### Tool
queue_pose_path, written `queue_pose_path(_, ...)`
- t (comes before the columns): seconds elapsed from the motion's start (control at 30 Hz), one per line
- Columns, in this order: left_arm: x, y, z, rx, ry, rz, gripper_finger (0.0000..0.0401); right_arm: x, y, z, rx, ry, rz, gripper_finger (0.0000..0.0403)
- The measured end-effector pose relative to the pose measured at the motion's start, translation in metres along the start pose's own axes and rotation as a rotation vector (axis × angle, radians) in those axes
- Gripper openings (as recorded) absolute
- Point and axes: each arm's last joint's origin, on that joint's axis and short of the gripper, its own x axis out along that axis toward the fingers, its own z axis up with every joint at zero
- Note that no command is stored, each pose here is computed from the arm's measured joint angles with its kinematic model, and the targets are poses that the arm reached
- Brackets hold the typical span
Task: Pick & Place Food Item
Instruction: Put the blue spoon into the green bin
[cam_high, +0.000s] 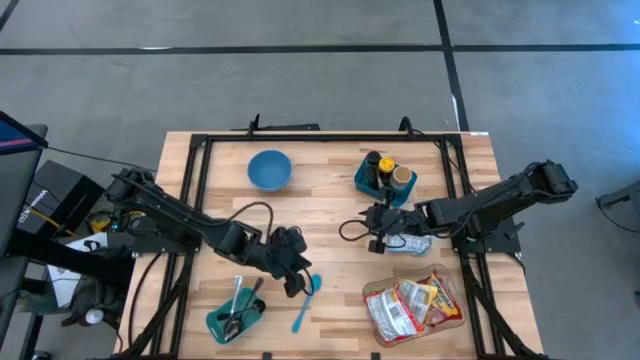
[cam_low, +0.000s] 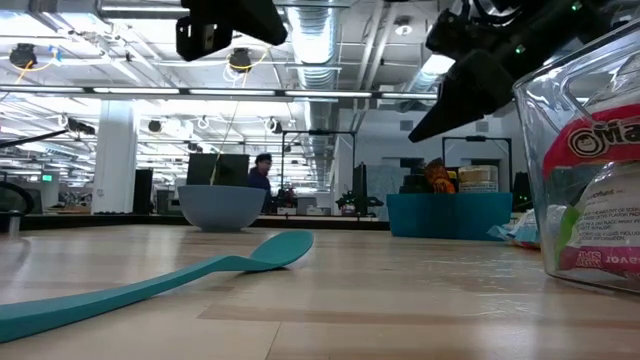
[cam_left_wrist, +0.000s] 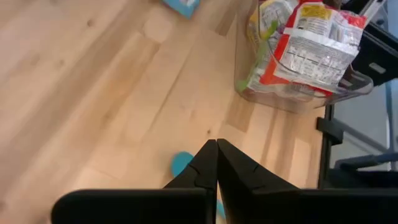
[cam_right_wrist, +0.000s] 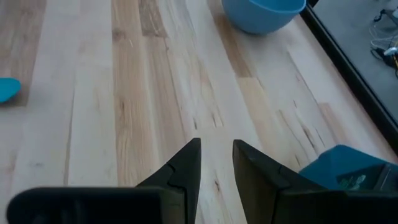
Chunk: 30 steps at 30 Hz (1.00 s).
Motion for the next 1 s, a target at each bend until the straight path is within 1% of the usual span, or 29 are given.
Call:
queue_pose_path(0.23, 0.007, -0.007, -0.015, -0.090, 0.078, 0.049, 0.0000, 0.000, 0.000, 0.001, 0.014, -0.013, 0.001, 0.0087)
queue_pose_path(0.33, 0.013, -0.009, -0.019, -0.124, 0.102, 0.040, 0.0000, 0.000, 0.000, 0.002, 0.015, -0.016, 0.001, 0.0087)
queue_pose_path(0.63, 0.033, -0.014, -0.029, -0.126, 0.157, 0.024, 0.0000, 0.000, 0.000, 0.002, 0.018, -0.021, 0.000, 0.0087)
queue_pose_path(0.8, 0.043, -0.026, -0.024, -0.127, 0.186, 0.003, 0.0000, 0.000, -0.001, 0.002, 0.017, -0.023, -0.023, 0.0087)
queue_pose_path(0.9, 0.048, -0.029, -0.024, -0.108, 0.239, 0.049, 0.0000, 0.000, -0.001, 0.003, 0.018, -0.026, -0.023, 0.0087)
queue_pose_path(1.0, 0.051, -0.032, -0.024, -0.129, 0.274, 0.091, 0.0000, 0.000, 0.000, 0.003, 0.017, -0.027, -0.022, 0.0087)
